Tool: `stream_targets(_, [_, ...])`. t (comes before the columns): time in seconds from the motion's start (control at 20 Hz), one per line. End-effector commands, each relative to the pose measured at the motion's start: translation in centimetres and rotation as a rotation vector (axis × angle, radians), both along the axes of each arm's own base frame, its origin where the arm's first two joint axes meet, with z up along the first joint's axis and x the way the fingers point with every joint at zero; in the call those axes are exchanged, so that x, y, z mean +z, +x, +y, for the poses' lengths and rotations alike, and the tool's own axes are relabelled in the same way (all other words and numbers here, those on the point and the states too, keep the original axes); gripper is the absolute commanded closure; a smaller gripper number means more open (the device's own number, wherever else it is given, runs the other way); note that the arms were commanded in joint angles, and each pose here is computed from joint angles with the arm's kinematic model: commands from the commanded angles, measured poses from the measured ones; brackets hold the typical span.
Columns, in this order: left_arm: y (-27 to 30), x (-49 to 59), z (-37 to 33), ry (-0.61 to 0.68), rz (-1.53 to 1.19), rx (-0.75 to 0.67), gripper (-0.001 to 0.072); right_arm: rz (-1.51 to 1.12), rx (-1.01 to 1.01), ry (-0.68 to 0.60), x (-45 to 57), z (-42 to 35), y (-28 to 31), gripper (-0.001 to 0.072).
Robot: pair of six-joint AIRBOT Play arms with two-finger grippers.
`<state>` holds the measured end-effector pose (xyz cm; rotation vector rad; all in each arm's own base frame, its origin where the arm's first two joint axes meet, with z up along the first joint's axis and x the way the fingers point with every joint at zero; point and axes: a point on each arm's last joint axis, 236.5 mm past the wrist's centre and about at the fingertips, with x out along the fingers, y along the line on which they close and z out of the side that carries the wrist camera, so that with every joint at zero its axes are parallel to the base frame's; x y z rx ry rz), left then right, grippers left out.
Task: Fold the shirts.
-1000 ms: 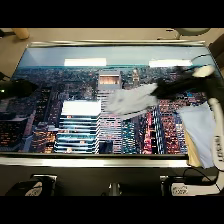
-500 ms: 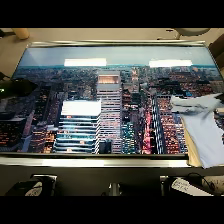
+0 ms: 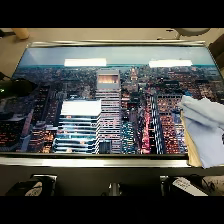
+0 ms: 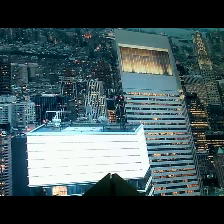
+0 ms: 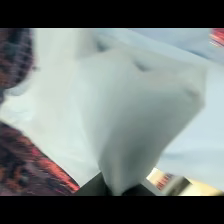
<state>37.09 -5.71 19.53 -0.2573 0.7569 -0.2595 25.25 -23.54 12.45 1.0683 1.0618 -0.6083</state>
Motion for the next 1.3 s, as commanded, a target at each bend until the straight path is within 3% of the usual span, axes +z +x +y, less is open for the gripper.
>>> stream_targets(0.0, [0.0,0.0,0.0,0.001,-0.001,-0.001,0.0679,0.331,-0.076,-0.006,-4.5,-0.2,-8.3,0.0694])
stream_targets(0.15, [0.0,0.0,0.0,0.001,-0.001,-0.001,0.0679,0.481,-0.089,0.015,-9.4,2.1,-12.8,0.0693])
stream_targets(0.2, [0.0,0.0,0.0,0.0,-0.001,-0.001,0.0679,0.493,-0.106,0.05,-11.2,3.1,-13.2,0.0633])
stream_targets(0.3, [0.0,0.0,0.0,0.0,-0.001,-0.001,0.0679,0.427,-0.095,0.088,-13.3,4.2,-11.7,0.0018])
stream_targets(0.45, [0.1,0.2,0.0,0.002,-0.008,0.0,0.068,0.199,-0.069,-0.076,-9.8,0.2,-6.4,0.0003])
stream_targets(0.55, [1.1,1.6,0.4,0.037,-0.064,-0.007,0.0683,-0.015,-0.067,-0.304,-2.3,-4.0,-1.1,0.0007])
stream_targets(0.65, [2.9,2.5,2.6,0.169,-0.077,0.04,0.0684,-0.237,0.018,-0.545,6.9,-4.3,5.5,0.0018])
stream_targets(0.75, [5.2,1.5,6.4,0.384,0.001,0.169,0.0683,-0.417,0.209,-0.647,12.5,2.1,12.3,0.0044])
stream_targets(0.85, [6.2,-1.8,6.1,0.47,0.112,0.165,0.0675,-0.432,0.47,-0.62,11.1,11.6,16.5,0.0044])
stream_targets(0.9, [5.7,-4.5,4.6,0.442,0.205,0.134,0.0612,-0.345,0.616,-0.581,7.9,16.4,17.3,0.0043])
stream_targets(0.95, [4.0,-7.8,2.7,0.402,0.345,0.087,0.0388,-0.245,0.733,-0.534,4.6,20.0,17.2,0.0042])
stream_targets(1.0, [1.8,-10.8,1.0,0.377,0.484,0.029,0.0092,-0.147,0.846,-0.458,1.2,23.3,16.6,0.0042])
stream_targets(1.05, [-0.2,-13.0,-0.3,0.378,0.571,-0.036,0.0037,-0.035,0.959,-0.352,-2.4,26.3,15.2,0.0042])
stream_targets(1.15, [-1.6,-14.9,-1.5,0.372,0.561,-0.06,0.0039,0.147,1.056,-0.152,-7.0,29.4,12.4,0.0042])
stream_targets(1.25, [-1.1,-15.1,-1.5,0.329,0.494,0.005,0.0039,0.212,1.048,-0.117,-8.6,29.3,12.0,0.0042])
